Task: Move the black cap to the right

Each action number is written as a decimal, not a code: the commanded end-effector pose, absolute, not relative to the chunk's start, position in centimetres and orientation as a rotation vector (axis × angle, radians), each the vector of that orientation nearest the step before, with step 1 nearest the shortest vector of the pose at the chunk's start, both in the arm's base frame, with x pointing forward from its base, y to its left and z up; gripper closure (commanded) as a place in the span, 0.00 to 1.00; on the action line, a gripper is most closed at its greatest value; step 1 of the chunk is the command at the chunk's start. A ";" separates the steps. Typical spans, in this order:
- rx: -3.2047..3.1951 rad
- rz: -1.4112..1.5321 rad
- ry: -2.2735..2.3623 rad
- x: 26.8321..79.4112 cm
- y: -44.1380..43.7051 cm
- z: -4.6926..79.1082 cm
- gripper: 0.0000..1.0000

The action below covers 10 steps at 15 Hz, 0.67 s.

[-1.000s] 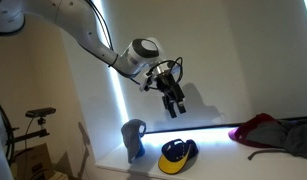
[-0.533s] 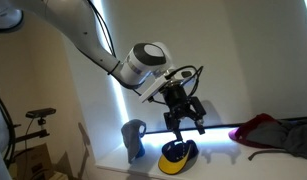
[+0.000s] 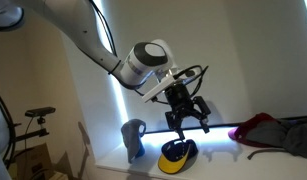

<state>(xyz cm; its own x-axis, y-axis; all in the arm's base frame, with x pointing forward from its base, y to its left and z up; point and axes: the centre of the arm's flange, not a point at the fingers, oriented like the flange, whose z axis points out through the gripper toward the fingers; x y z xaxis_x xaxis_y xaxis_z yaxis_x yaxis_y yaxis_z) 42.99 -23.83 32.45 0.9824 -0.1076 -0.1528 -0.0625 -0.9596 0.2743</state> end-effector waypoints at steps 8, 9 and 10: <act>2.765 -0.229 0.540 52.8 -2.0 28.8 0.00; 2.759 -0.244 0.563 53.5 -1.4 28.1 0.00; 2.757 -0.255 0.572 53.9 -1.5 27.7 0.00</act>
